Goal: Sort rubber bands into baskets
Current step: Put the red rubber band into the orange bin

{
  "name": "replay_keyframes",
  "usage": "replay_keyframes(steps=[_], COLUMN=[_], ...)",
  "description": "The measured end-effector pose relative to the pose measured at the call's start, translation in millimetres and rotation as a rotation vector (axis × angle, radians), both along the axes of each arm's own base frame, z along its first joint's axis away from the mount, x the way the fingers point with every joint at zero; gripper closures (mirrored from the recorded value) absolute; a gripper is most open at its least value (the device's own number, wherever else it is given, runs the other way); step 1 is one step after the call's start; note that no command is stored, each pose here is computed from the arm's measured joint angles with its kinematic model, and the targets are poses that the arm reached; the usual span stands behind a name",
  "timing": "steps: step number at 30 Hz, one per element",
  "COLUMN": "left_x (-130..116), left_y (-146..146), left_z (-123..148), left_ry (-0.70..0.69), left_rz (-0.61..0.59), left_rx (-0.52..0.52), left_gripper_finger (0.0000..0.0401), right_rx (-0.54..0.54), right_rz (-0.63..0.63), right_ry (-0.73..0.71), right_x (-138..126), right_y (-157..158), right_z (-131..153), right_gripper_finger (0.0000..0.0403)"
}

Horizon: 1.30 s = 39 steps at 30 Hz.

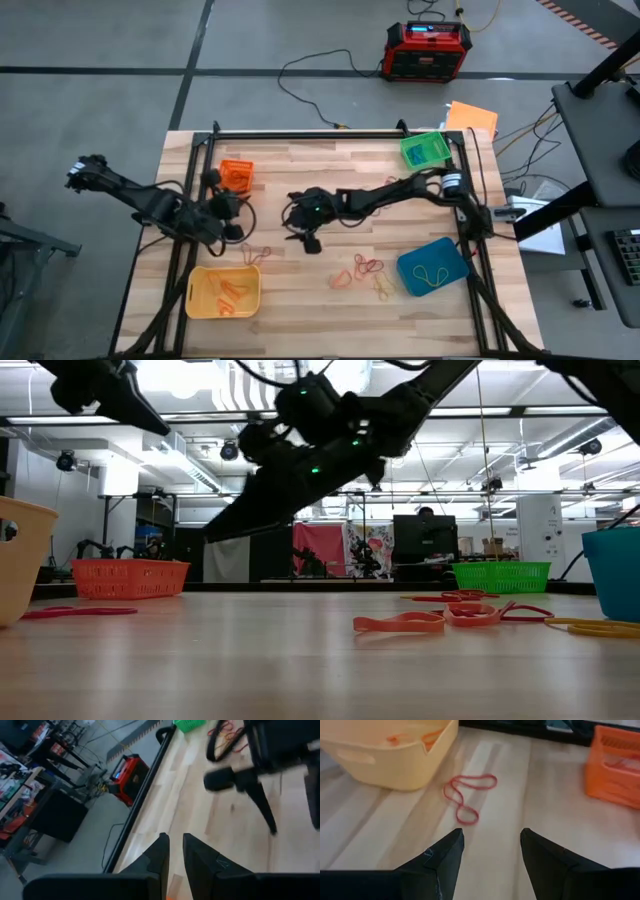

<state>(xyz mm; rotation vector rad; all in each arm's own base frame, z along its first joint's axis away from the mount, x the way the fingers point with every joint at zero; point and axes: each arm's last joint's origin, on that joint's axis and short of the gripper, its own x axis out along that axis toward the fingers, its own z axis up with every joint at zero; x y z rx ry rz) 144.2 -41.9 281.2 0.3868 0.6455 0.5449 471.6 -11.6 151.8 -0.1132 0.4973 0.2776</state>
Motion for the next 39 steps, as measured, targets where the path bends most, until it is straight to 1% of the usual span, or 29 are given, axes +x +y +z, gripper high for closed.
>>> replay_keyframes(steps=[3, 7, 11, 14, 18, 21, 26, 31, 33, 35, 37, 39], left_x=[-3.8, -7.2, -9.1, -9.2, -8.3, -8.2, -8.5, -8.5, -8.2, -7.9, -7.7, -7.7], left_y=[1.8, 3.2, 4.8, 5.0, 3.9, 3.6, 3.5, 3.3, 3.1, 3.0, 2.9, 2.8], left_z=[3.5, 5.5, -0.2, -5.1, -6.7, -7.0, -7.0, -7.0, -7.3, -7.5, -7.7, -7.7], left_ry=[-0.018, -0.037, -0.027, -0.014, -0.017, -0.011, -0.009, -0.008, -0.005, -0.003, -0.001, 0.000], left_rz=[0.000, -0.001, 0.006, 0.011, 0.007, -0.002, -0.008, -0.013, -0.015, -0.015, -0.017, -0.018], left_rx=[-0.009, -0.018, -0.010, -0.005, -0.041, -0.052, -0.060, -0.068, -0.068, -0.068, -0.070, -0.072], left_gripper_finger=[0.0362, 0.0362, 0.0362, 0.0362, 0.0362, 0.0362, 0.0362, 0.0362, 0.0362, 0.0362, 0.0362, 0.0362], right_rx=[0.023, 0.052, 0.081, 0.106, 0.107, 0.079, 0.021, -0.011, -0.020, -0.031, -0.053, -0.093], right_rz=[0.016, 0.086, 0.081, 0.080, 0.103, 0.125, 0.167, 0.114, 0.100, 0.084, 0.077, 0.073], right_ry=[0.008, -0.004, -0.034, -0.024, -0.025, 0.023, 0.081, 0.089, 0.107, 0.121, 0.139, 0.164], right_x=[13.3, 29.0, 46.7, 57.8, 69.0, 73.6, 81.5, 87.5, 86.9, 86.2, 85.0, 83.2], right_y=[8.3, 20.2, 22.9, 22.9, 24.2, 26.5, 36.1, 36.4, 35.9, 34.9, 33.8, 31.9], right_z=[-9.9, -17.0, -18.3, -27.3, -33.9, -36.7, -51.1, -56.3, -57.3, -58.7, -60.3, -61.3], right_gripper_finger=[0.0211, 0.0211, 0.0211, 0.0211, 0.0211, 0.0211, 0.0211, 0.0212, 0.0218, 0.0232, 0.0255, 0.0289])
